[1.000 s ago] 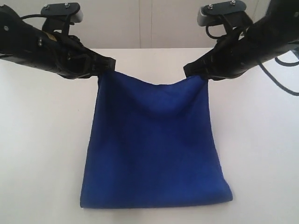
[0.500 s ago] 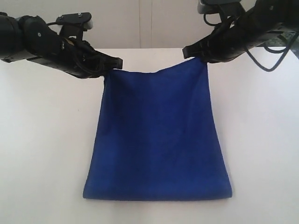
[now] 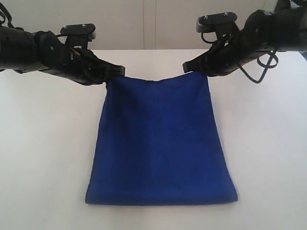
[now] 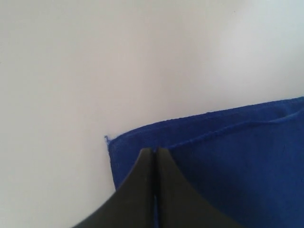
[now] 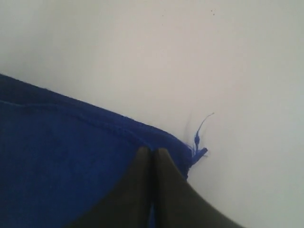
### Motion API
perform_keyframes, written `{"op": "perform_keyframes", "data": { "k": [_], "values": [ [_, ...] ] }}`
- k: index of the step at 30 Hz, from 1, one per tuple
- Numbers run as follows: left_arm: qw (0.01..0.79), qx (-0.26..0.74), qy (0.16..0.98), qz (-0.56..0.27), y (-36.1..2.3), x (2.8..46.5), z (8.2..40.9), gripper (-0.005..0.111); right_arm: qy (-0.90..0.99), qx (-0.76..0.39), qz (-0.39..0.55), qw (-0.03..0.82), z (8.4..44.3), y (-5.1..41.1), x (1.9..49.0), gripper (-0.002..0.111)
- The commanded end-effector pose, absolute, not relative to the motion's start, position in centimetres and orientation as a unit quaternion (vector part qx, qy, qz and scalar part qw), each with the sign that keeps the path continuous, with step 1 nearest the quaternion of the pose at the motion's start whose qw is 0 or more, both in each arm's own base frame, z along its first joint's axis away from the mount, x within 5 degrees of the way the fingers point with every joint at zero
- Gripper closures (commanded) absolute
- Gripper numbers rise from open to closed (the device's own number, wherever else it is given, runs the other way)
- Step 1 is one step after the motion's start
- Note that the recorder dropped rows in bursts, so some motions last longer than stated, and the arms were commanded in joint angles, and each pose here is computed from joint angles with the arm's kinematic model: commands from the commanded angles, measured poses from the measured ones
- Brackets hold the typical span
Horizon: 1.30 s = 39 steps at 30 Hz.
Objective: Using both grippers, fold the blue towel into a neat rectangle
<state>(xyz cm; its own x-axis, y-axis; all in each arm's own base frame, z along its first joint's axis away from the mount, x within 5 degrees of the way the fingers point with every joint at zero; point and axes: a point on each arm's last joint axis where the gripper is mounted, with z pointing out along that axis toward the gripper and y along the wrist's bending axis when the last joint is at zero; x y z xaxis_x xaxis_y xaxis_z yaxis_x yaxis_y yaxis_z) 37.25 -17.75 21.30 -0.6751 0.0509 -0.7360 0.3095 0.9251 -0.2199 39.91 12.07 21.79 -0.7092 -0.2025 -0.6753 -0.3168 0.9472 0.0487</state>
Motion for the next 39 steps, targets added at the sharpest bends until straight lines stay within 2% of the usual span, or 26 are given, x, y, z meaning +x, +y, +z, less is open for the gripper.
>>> {"op": "perform_keyframes", "data": {
  "k": [1,13,22,31,39],
  "values": [
    [0.408,0.091,0.893,-0.163,-17.7,37.9,21.1,0.107,0.910,-0.133,0.080,0.385,22.5,11.9,40.8,0.108],
    [0.430,0.076,0.889,-0.139,-17.9,39.7,16.6,0.107,0.917,-0.129,0.073,0.371,17.9,12.4,42.9,0.108],
    [0.436,0.073,0.888,-0.131,-18.0,40.1,14.8,0.107,0.918,-0.127,0.070,0.370,16.4,12.5,43.3,0.108],
    [0.441,0.075,0.885,-0.128,-18.0,40.3,14.7,0.107,0.919,-0.128,0.068,0.366,15.6,12.5,43.4,0.108],
    [0.443,0.085,0.884,-0.125,-18.0,40.3,14.7,0.084,0.920,-0.128,0.068,0.363,15.5,12.5,43.4,0.108]
  ]
}}
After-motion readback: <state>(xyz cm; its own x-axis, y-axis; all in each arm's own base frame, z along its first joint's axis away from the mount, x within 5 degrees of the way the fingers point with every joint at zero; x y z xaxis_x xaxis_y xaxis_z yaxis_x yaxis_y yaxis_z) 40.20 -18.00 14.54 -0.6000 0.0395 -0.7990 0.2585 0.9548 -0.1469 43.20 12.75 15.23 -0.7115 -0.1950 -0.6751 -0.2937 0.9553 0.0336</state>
